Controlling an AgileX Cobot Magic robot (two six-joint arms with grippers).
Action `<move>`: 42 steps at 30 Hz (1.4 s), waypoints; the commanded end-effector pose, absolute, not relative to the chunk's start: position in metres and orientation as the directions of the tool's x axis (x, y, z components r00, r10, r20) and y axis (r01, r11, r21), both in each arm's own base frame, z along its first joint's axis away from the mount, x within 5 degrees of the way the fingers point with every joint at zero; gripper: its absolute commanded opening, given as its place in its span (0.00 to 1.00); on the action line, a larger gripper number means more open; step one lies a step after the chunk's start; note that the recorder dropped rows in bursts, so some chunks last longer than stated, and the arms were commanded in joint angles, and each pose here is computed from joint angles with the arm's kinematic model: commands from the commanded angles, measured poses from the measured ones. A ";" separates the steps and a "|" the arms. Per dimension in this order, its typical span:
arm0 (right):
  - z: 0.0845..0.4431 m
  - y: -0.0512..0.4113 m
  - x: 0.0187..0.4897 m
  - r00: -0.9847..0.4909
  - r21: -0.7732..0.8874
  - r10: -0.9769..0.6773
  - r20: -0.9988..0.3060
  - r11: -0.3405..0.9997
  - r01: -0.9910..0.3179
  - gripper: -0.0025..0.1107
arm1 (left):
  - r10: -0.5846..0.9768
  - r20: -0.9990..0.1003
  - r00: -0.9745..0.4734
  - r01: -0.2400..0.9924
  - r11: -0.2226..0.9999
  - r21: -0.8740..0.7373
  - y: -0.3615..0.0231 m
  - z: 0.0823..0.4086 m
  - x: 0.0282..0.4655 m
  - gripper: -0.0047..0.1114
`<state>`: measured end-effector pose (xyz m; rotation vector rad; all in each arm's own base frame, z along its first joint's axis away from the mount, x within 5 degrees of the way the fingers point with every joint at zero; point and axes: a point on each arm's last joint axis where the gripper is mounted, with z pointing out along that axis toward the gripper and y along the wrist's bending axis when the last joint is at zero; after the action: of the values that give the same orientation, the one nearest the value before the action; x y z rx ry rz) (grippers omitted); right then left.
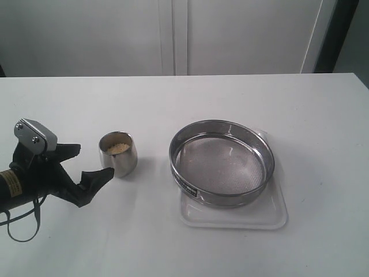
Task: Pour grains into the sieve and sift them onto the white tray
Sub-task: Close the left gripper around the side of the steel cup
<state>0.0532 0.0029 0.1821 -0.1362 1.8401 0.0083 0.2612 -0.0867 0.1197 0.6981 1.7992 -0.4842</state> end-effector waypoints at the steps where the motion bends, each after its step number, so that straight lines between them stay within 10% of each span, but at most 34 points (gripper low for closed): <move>1: 0.182 0.003 0.053 -0.252 -0.051 -0.074 -0.965 0.994 -0.097 0.02 | 0.216 -0.947 -0.240 0.668 0.744 0.000 -0.087 0.119 0.259 0.95; 42: 0.182 0.003 0.053 -0.253 -0.043 -0.066 -0.965 0.995 -0.095 0.02 | 0.220 -0.949 -0.226 0.726 0.687 -0.013 -0.103 0.089 0.317 0.95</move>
<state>0.0532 0.0029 0.1821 -0.1225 1.8411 0.0187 0.3147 -0.0996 0.0879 0.7557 1.7873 -0.5355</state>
